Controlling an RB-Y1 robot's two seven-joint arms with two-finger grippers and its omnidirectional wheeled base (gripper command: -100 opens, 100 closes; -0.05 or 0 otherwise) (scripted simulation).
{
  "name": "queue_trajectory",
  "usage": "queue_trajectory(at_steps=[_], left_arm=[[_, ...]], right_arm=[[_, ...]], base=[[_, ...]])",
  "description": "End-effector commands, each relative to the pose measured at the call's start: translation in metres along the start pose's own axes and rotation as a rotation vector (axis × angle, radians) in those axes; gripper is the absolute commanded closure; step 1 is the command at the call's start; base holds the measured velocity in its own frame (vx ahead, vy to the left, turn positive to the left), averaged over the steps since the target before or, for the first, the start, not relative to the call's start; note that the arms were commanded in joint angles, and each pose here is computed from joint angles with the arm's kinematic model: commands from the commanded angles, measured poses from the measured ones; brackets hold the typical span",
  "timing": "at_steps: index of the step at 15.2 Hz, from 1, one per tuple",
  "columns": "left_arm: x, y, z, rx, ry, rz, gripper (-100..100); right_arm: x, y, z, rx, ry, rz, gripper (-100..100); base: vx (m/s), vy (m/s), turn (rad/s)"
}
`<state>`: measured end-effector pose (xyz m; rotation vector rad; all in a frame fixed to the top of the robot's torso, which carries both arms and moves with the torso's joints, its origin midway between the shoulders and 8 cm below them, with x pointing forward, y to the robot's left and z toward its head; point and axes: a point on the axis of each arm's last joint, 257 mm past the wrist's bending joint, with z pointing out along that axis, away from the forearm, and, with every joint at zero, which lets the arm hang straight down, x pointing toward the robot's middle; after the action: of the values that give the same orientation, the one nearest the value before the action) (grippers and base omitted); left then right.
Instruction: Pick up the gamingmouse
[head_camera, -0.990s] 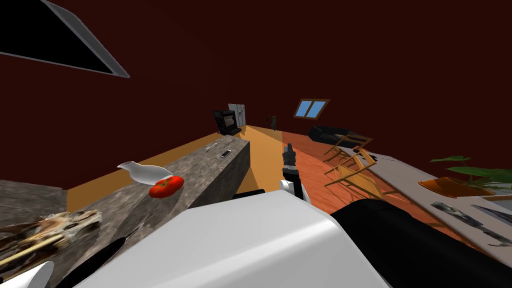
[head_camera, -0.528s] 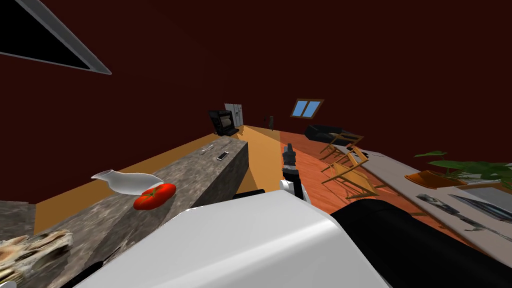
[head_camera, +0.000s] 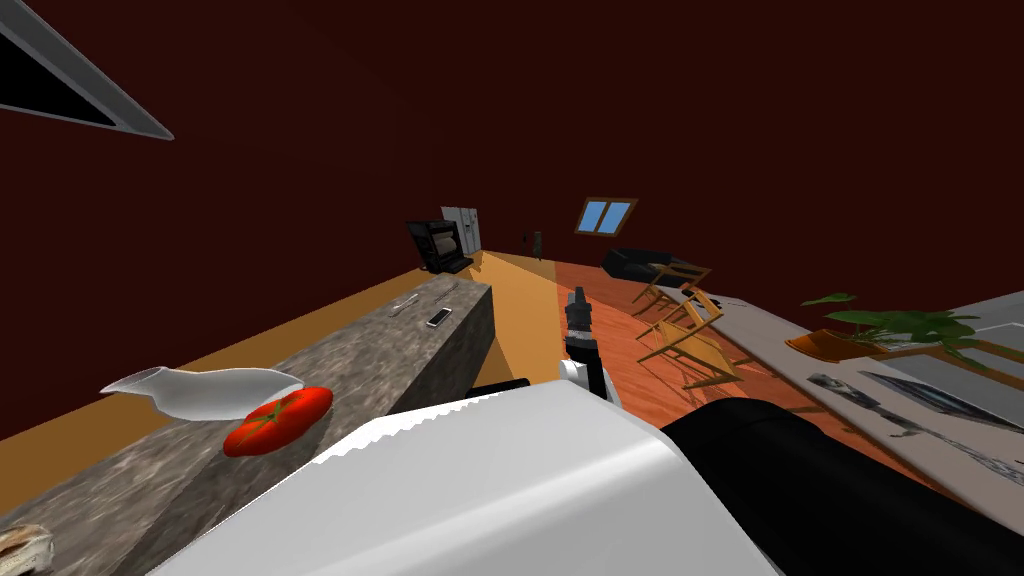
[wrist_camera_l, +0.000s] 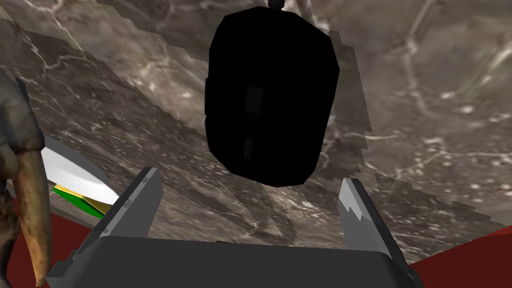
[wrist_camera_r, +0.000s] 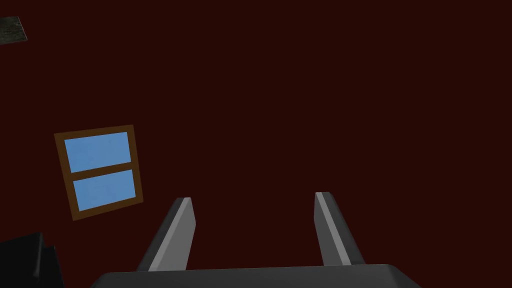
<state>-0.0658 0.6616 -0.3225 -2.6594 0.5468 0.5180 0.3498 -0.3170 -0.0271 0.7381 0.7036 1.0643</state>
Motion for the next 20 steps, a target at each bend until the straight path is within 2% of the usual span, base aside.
queue_trajectory(at_steps=[1,9,10,11,14,16,17,20], left_arm=[[-0.01,0.013,0.001,-0.056,-0.012,-0.037,-100],[-0.03,0.044,0.0,-0.187,-0.037,-0.116,-100],[-0.027,0.039,0.001,-0.166,-0.034,-0.103,-100],[-0.024,0.042,0.009,-0.17,-0.032,-0.104,-100],[-0.019,0.044,0.019,-0.168,-0.029,-0.101,-100],[-0.019,0.045,0.018,-0.171,-0.03,-0.101,-100],[-0.019,0.044,0.019,-0.169,-0.03,-0.101,100],[-0.019,0.044,0.019,-0.168,-0.03,-0.1,100]], right_arm=[[0.0,0.0,0.0,0.0,0.0,0.0,0],[0.0,0.0,0.0,0.0,0.0,0.0,0],[0.0,0.0,0.0,0.0,0.0,0.0,0],[0.0,0.0,0.0,0.0,0.0,0.0,0],[0.0,0.0,0.0,0.0,0.0,0.0,0],[0.0,0.0,0.0,0.0,0.0,0.0,0],[0.0,0.0,0.0,0.0,0.0,0.0,0],[0.0,0.0,0.0,0.0,0.0,0.0,0]], base=[[0.062,0.01,-0.13],[0.054,0.016,-0.083],[0.006,0.001,-0.013],[0.0,0.0,0.0],[-0.013,0.005,-0.001],[-0.017,0.006,0.004],[0.0,0.0,0.0],[0.0,0.0,0.0]])
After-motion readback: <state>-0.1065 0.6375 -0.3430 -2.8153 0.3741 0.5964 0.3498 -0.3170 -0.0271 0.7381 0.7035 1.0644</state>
